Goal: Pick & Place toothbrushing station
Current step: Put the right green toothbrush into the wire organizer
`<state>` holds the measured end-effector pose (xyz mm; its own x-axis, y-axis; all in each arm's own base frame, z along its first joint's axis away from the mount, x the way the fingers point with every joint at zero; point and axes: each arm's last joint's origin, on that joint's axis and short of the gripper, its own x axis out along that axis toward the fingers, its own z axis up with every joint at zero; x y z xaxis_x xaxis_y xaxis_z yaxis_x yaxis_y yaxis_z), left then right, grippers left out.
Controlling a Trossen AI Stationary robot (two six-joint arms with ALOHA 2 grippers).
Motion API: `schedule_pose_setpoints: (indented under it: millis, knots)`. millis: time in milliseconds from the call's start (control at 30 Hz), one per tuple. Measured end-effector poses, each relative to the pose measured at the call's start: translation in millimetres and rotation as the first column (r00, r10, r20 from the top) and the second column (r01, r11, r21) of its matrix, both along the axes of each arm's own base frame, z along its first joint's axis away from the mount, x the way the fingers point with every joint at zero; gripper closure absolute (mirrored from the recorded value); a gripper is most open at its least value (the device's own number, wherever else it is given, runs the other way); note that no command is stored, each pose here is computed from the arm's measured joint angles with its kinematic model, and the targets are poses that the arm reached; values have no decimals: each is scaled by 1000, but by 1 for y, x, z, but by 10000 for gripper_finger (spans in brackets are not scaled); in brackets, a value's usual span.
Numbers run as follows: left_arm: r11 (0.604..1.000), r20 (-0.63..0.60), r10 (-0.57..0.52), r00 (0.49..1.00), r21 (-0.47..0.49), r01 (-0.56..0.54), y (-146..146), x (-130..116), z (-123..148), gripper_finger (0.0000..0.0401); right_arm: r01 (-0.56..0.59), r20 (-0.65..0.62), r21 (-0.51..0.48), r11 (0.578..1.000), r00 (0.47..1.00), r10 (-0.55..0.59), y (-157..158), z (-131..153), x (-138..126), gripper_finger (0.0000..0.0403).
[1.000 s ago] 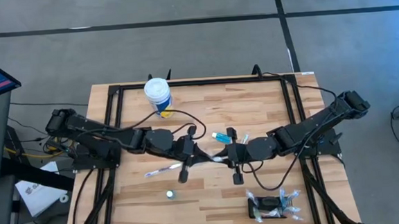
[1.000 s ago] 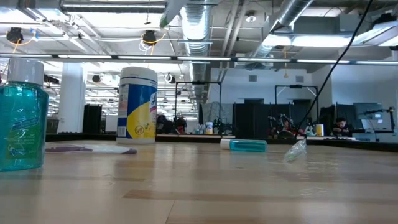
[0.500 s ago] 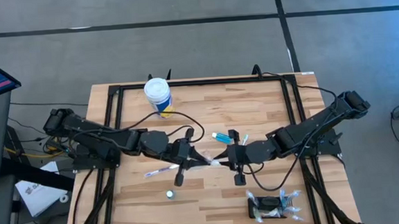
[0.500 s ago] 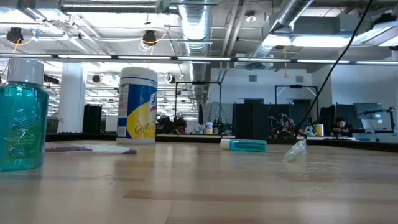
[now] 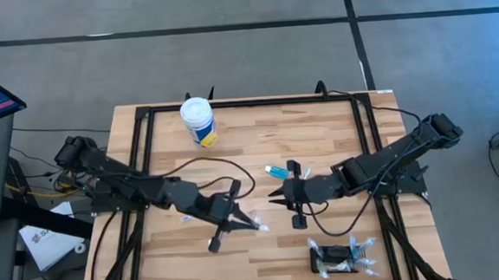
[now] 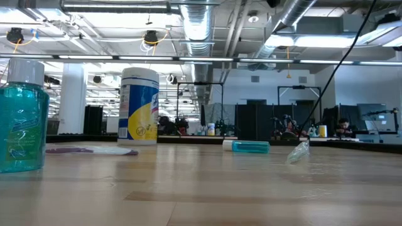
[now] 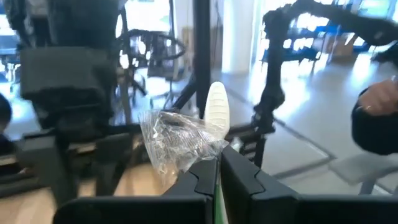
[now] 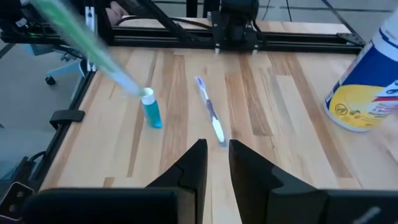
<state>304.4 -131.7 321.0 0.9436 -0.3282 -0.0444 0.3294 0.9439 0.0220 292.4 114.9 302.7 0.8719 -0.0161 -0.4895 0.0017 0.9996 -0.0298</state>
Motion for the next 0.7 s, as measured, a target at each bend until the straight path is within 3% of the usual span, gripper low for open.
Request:
schedule_pose_setpoints:
  millis: [267,367,567,700]
  knots:
    - [993,221,-15,975,-114,41,-1,-15,-25,401,72,-77,4,997,994,-72,-12,-2,-7,344]
    - [988,267,-44,963,-128,81,-5,-11,-38,401,132,-86,-8,991,987,-133,-17,2,-15,344]
    - [982,332,-70,941,-145,124,-20,24,-69,401,234,-133,-23,972,963,-235,-25,6,-33,344]
    - [976,379,-102,920,-141,167,-29,46,-75,401,297,-191,-34,954,935,-298,-29,5,-46,344]
